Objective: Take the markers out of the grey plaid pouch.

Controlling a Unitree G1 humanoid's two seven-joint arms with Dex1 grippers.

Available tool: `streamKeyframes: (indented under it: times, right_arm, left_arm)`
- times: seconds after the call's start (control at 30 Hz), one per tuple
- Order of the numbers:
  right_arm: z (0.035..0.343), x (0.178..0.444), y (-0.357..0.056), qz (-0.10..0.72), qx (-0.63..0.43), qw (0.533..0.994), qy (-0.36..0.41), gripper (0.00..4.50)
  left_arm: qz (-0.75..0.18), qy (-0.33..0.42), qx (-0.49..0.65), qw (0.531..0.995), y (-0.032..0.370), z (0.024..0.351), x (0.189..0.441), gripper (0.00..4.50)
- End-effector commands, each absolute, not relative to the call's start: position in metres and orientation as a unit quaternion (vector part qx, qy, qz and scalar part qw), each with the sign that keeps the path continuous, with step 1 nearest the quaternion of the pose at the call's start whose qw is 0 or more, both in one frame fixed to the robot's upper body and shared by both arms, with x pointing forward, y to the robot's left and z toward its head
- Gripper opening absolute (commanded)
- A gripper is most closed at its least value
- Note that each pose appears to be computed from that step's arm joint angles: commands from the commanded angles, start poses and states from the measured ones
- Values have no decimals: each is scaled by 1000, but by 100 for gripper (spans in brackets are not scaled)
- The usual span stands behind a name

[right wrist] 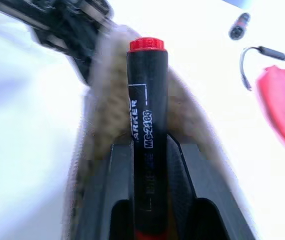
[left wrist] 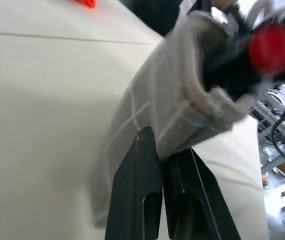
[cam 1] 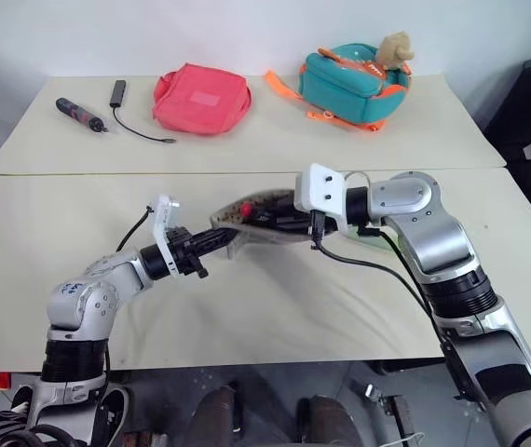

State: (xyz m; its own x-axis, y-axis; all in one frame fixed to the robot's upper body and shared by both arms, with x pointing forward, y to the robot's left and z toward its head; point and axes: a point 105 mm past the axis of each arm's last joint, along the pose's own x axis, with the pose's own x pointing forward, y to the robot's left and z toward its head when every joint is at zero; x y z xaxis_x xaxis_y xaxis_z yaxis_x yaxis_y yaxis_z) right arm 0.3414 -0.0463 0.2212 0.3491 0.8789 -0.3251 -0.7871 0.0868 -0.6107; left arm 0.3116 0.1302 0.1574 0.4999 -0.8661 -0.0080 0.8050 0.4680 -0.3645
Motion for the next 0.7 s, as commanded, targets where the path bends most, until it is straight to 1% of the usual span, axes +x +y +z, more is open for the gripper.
streamKeyframes:
  times: [0.03,0.1,0.2,0.3,0.4,0.47,0.53,0.6,0.63,0.67,0.7]
  right_arm:
    - [229,340,-47,564,-362,738,-77,54]
    - [236,335,-45,577,-331,741,-85,54]
    - [252,325,-43,596,-277,746,-106,54]
    - [280,312,-39,613,-208,749,-138,54]
    - [321,299,-37,623,-98,751,-195,54]
    - [335,297,-40,622,-53,753,-209,54]
    - [337,301,-52,609,-57,766,-198,54]
    - [326,312,-71,581,-105,790,-165,54]
    - [316,317,-80,568,-141,798,-143,54]
    - [295,321,-91,560,-185,802,-96,54]
    - [273,321,-102,554,-244,794,-53,54]
  left_arm:
    - [-498,66,-130,855,128,170,310,0]
    - [-455,58,-114,881,139,167,323,0]
    - [-427,43,-118,895,146,169,332,0]
    - [-418,33,-100,902,147,170,334,0]
    - [-419,37,-62,905,149,168,335,0]
    - [-408,35,-34,912,157,168,340,0]
    - [-386,22,-21,922,173,177,348,0]
    - [-365,12,-13,931,188,184,354,0]
    - [-359,8,-7,933,192,186,355,0]
    - [-353,5,-4,935,195,188,355,0]
    - [-350,2,1,937,197,189,355,0]
